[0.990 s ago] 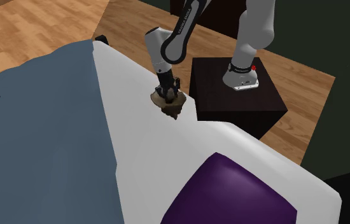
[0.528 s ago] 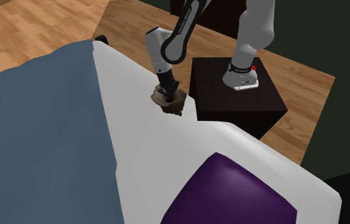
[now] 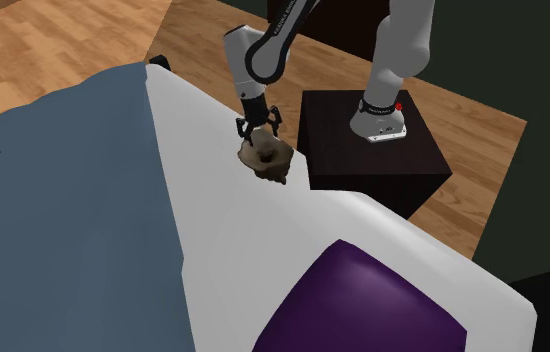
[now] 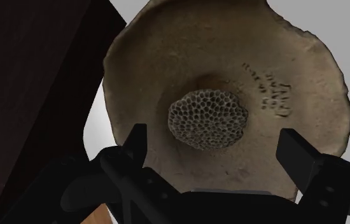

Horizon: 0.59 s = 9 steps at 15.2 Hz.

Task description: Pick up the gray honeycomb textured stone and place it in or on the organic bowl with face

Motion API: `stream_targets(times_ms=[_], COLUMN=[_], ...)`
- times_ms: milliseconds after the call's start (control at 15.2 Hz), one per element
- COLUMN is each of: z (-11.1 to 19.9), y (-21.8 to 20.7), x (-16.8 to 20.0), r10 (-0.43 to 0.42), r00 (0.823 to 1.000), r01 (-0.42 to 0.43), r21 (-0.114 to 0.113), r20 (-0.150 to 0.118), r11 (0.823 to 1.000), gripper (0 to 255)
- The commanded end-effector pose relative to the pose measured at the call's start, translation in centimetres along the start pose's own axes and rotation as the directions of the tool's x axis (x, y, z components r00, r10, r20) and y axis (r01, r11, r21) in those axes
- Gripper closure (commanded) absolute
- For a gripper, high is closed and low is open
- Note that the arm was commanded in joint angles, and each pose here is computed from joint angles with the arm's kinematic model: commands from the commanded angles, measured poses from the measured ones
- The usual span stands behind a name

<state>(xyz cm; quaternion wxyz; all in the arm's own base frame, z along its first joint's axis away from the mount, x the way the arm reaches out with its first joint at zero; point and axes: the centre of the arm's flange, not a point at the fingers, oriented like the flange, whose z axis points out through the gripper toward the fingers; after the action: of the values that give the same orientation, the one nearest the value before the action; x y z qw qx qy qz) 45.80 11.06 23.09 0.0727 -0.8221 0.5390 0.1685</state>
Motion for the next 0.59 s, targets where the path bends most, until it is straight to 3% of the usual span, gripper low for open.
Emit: stream_targets(times_ms=[0, 330, 528], z=[0.4, 3.4, 3.4], y=[0.1, 0.1, 0.1], x=[0.4, 0.4, 0.4], r10=[0.017, 0.017, 0.017], r00=[1.000, 1.000, 1.000], r01=[-0.017, -0.017, -0.017], r21=[0.002, 0.002, 0.002], r20=[0.000, 0.000, 0.000], r11=[1.000, 1.000, 1.000], gripper=[0, 0, 0])
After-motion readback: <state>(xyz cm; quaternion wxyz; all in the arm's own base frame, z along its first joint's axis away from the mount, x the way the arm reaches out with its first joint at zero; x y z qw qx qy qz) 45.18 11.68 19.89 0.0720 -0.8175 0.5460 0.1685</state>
